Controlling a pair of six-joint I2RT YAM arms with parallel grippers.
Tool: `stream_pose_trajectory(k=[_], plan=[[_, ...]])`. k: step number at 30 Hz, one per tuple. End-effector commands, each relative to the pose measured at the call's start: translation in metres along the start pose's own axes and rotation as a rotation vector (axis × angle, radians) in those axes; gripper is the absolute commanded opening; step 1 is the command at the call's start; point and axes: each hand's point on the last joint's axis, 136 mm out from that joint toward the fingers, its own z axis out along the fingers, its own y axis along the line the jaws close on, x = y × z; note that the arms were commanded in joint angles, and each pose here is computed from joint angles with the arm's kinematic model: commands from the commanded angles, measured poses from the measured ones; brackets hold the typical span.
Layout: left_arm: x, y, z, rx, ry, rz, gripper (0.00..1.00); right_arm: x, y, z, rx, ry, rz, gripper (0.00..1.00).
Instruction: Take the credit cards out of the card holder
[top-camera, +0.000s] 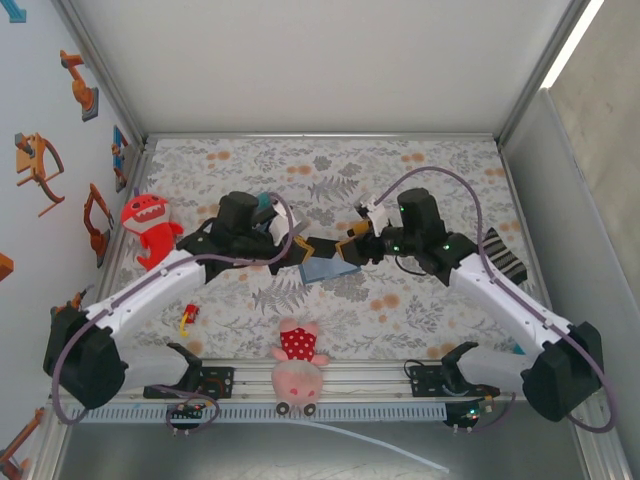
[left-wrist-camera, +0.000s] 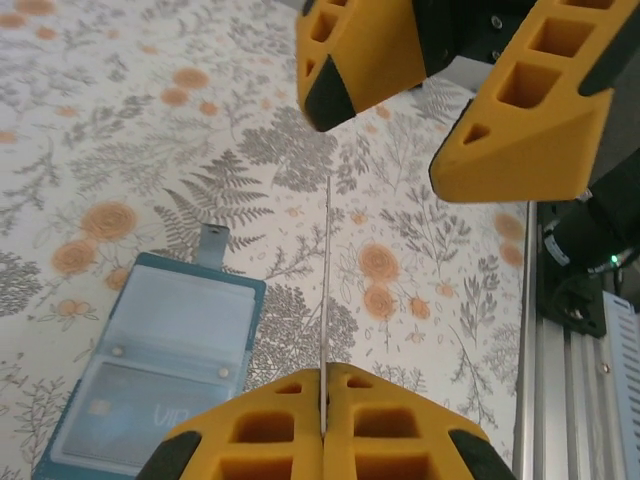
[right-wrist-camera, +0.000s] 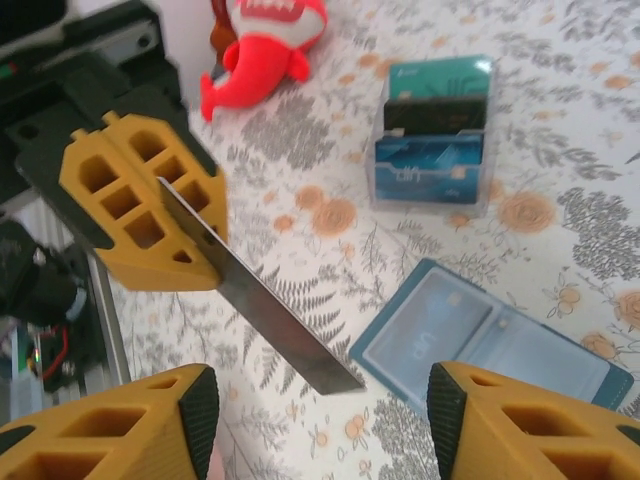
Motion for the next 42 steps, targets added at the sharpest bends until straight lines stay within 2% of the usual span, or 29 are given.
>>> stream_pose_trajectory(k=[1, 7, 13, 19, 22, 26, 28, 31, 35, 42], plan=[[-0.039, 0.003, -0.016, -0.054, -0.21, -0.043, 0.0, -0.027, -0.003, -0.01, 0.008, -0.168, 0.056, 0.59], [-0.058, -0.011, -0.03, 0.002, -0.37, -0.115, 0.0, -0.044, 0.021, -0.015, -0.171, -0.286, 0.097, 0.6], [-0.068, -0.025, -0.031, 0.071, -0.387, -0.11, 0.0, -0.062, 0.046, -0.018, -0.367, -0.346, 0.09, 0.57], [-0.072, -0.033, -0.03, 0.11, -0.399, -0.101, 0.01, -0.069, 0.054, -0.019, -0.432, -0.352, 0.081, 0.5], [-0.073, -0.034, -0.028, 0.125, -0.402, -0.104, 0.01, -0.07, 0.057, -0.019, -0.451, -0.348, 0.078, 0.4], [-0.073, -0.032, -0.026, 0.13, -0.405, -0.118, 0.01, -0.071, 0.06, -0.021, -0.468, -0.35, 0.073, 0.2], [-0.075, -0.03, -0.024, 0.13, -0.405, -0.13, 0.06, -0.071, 0.061, -0.022, -0.472, -0.349, 0.069, 0.1], [-0.076, -0.029, -0.023, 0.134, -0.393, -0.143, 0.2, -0.071, 0.062, -0.023, -0.473, -0.348, 0.066, 0.0], [-0.075, -0.027, -0.026, 0.115, -0.355, -0.141, 0.45, -0.066, 0.06, -0.02, -0.46, -0.331, 0.062, 0.0], [-0.072, -0.033, -0.045, 0.061, -0.273, -0.065, 0.7, -0.047, 0.05, -0.015, -0.363, -0.243, 0.05, 0.0]])
